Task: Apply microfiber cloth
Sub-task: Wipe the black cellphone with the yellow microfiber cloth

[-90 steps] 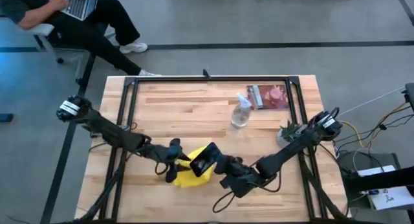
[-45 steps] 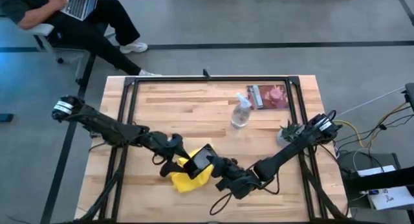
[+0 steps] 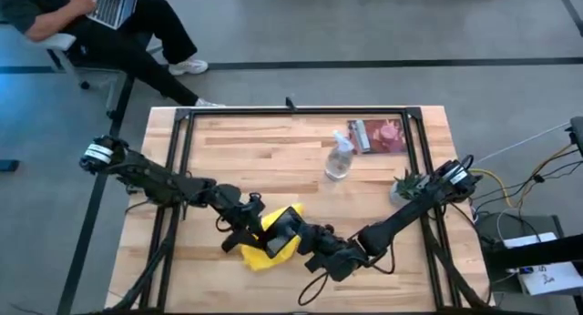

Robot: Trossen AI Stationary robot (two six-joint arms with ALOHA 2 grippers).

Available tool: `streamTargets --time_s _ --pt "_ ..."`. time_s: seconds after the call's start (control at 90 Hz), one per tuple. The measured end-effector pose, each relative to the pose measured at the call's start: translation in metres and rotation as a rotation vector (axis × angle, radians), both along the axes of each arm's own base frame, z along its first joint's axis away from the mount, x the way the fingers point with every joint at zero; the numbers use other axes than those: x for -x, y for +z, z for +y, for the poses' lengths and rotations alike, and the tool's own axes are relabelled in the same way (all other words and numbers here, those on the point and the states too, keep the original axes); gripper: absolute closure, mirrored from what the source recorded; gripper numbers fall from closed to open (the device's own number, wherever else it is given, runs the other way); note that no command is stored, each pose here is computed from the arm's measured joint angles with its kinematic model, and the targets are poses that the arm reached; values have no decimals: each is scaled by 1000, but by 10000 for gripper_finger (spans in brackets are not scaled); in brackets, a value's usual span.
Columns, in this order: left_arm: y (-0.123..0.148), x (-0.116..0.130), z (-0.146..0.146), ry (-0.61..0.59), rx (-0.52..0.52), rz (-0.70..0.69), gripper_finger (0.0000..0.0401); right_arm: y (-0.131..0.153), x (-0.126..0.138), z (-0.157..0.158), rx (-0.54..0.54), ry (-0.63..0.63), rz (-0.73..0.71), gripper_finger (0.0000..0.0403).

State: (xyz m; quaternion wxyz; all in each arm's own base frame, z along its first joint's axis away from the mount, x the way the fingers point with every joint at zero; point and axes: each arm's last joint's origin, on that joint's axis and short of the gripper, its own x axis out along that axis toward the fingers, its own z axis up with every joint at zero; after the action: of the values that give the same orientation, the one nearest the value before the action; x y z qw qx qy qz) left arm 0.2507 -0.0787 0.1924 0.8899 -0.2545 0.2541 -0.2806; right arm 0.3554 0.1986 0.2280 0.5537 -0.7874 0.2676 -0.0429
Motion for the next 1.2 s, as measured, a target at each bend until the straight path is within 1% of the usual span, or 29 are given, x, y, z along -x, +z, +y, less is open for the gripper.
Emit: streamTargets --time_s 0.1,0.144,0.322,0.378,0.444,0.533,0.6,0.733,0.822,0.911,0.978,1.044,1.144,1.2 --pt "-1 0 1 -11 -3 11 363 0 0 1 8 26 17 382" --pt "-2 0 1 -10 -4 20 378 0 0 1 4 39 20 371" --pt "-3 1 2 -11 -20 13 381 0 -1 1 -41 49 5 336" --pt "-3 0 2 -7 -22 12 381 0 -1 1 -73 40 -11 328" --pt "-3 0 2 -3 -23 12 382 0 -1 1 -145 21 -49 320" --pt "-2 2 5 -2 -24 30 384 -1 0 1 -290 -18 -117 308" --pt "-2 3 7 0 -27 50 384 -2 -1 1 -348 -31 -141 298" --pt "2 8 15 18 -41 76 384 -3 -1 1 -415 -26 -154 276" --pt "4 12 21 8 -42 89 387 -4 -1 1 -453 -23 -157 261" --pt "6 17 28 20 -60 110 387 -4 -1 2 -459 -20 -153 249" --pt "4 22 35 34 -72 158 387 -5 1 5 -464 -7 -147 241" --pt "3 25 43 65 -74 178 387 -5 2 7 -498 23 -133 237" --pt "3 30 54 109 -71 168 387 -8 2 9 -599 60 -105 237" --pt "0 33 60 132 -69 177 387 -10 1 9 -689 70 -98 240"
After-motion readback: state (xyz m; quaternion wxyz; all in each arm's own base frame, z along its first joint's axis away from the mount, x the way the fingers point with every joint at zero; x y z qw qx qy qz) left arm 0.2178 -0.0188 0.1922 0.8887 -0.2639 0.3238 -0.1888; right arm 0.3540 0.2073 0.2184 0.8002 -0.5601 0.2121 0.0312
